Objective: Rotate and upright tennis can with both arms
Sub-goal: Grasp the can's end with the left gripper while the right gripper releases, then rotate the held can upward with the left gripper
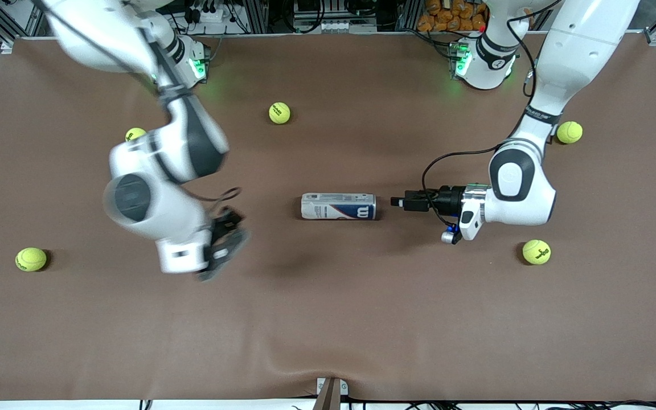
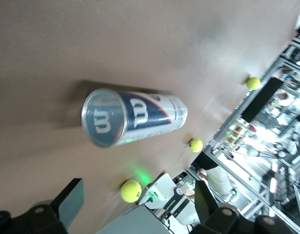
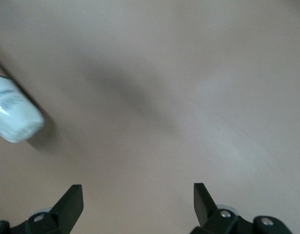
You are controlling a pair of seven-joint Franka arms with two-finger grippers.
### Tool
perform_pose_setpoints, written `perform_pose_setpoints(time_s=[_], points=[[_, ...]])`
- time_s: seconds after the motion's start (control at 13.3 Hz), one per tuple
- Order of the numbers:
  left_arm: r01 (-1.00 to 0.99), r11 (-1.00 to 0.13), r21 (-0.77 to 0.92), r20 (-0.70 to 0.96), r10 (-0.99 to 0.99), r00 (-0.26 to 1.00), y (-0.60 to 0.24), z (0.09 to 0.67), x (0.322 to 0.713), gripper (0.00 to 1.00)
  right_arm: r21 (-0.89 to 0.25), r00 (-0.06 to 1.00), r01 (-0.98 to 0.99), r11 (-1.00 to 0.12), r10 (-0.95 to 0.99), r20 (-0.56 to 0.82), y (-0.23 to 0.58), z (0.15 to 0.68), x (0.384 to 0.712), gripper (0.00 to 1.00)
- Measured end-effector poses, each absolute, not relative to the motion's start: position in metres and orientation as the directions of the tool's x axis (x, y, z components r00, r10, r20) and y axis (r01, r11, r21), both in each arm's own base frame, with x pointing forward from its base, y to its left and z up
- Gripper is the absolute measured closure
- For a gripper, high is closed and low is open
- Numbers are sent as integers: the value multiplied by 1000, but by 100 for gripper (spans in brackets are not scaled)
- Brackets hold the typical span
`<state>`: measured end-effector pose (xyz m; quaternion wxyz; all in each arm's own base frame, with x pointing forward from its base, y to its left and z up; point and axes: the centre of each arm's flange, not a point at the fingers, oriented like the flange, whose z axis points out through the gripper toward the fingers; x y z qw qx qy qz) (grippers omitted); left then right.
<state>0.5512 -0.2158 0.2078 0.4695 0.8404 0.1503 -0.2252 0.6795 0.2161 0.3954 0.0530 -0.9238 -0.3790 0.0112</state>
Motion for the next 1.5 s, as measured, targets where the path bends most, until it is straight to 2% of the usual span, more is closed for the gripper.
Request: perform_pose_setpoints(time_s=[0.15, 0.3, 0.38, 0.45, 0.53, 0.6, 0.67, 0.75, 0.97, 1.27, 1.35, 1.5], points=[[426, -478, 768, -481, 8, 876, -223, 190, 544, 1, -131, 763, 638, -759, 646, -24, 155, 420, 681, 0], [371, -443, 816, -427, -29, 904, -230, 170, 537, 11, -145, 800, 586, -797, 597, -51, 109, 458, 673, 0], [354, -416, 838, -403, -33, 914, -232, 159, 534, 11, -151, 816, 562, -813, 575, -63, 87, 477, 666, 0], [335, -387, 859, -377, -35, 926, -234, 148, 531, 18, -157, 832, 534, -831, 550, -77, 68, 495, 657, 0], [313, -362, 878, -349, -38, 936, -237, 138, 528, 18, -157, 854, 494, -855, 511, -96, 53, 515, 646, 0], [290, -343, 893, -323, -40, 946, -241, 131, 525, 22, -152, 879, 442, -884, 460, -122, 40, 534, 634, 0], [274, -331, 903, -304, -41, 952, -243, 125, 523, 34, -143, 900, 392, -909, 411, -147, 29, 552, 621, 0], [262, -325, 909, -291, -42, 956, -244, 123, 524, 42, -134, 915, 348, -928, 367, -165, 17, 569, 609, 0], [251, -306, 918, -273, -31, 961, -249, 127, 533, 44, -85, 949, 252, -964, 264, -172, -17, 611, 578, 0], [249, -285, 926, -269, -32, 963, -268, 130, 533, 88, -47, 979, 105, -993, 112, -168, -39, 634, 538, 0], [241, -279, 930, -259, -29, 965, -268, 134, 539, 95, -42, 984, 75, -996, 81, -162, -41, 637, 533, 0], [240, -268, 933, -252, -11, 968, -265, 146, 555, 95, -30, 988, -4, -1000, 0, -152, -48, 640, 530, 0]])
